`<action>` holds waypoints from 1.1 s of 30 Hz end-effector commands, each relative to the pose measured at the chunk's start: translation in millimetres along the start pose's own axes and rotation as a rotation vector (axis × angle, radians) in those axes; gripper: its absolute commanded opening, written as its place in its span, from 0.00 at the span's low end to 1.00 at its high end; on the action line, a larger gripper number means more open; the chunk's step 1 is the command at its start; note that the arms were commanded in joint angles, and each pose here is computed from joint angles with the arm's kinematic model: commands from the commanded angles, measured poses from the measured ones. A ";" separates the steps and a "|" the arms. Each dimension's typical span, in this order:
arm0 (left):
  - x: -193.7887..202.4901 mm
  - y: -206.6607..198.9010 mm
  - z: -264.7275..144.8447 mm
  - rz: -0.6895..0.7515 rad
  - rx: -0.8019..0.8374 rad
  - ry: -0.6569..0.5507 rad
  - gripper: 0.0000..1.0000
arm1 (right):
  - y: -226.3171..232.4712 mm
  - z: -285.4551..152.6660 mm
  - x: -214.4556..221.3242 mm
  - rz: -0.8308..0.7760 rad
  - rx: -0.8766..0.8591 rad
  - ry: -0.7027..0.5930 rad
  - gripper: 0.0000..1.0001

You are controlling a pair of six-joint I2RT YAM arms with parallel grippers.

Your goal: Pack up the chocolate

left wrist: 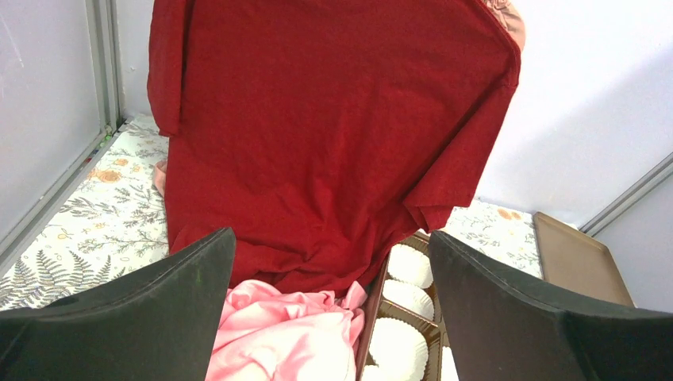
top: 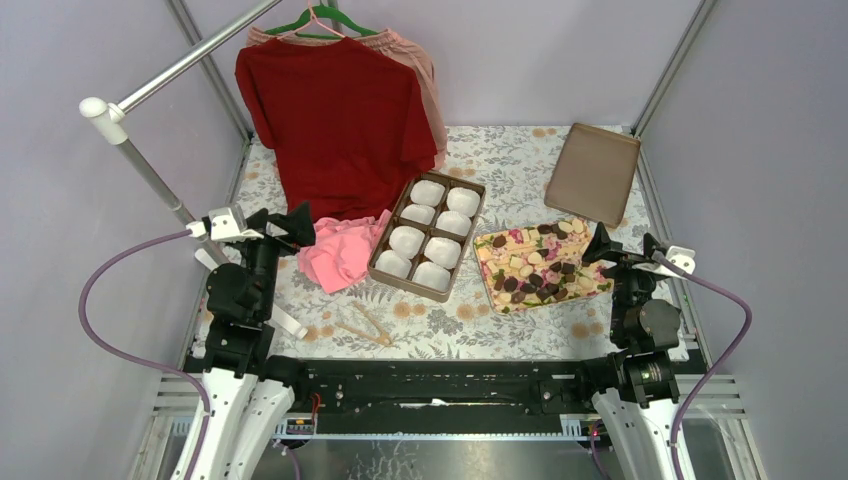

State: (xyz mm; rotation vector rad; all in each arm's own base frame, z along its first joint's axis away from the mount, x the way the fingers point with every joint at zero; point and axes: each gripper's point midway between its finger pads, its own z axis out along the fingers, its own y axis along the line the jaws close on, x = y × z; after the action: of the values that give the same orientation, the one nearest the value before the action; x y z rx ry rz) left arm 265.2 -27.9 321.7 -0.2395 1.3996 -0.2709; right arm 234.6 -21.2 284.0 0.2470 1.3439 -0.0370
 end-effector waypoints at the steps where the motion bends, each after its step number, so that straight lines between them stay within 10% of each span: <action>1: -15.0 -6.4 1.2 -0.012 0.019 -0.047 0.99 | 0.9 -0.8 -23.6 0.040 -0.002 -0.079 1.00; 33: 157.3 1.9 -32.5 -0.338 -0.277 0.827 0.99 | 9.8 -10.1 -31.8 0.074 -0.062 -0.114 1.00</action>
State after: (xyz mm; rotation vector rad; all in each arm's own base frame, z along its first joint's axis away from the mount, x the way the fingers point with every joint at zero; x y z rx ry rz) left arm 276.8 -60.7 194.7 -0.5667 2.0827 -0.4022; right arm 224.8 -16.6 296.9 0.2457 1.2836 0.0186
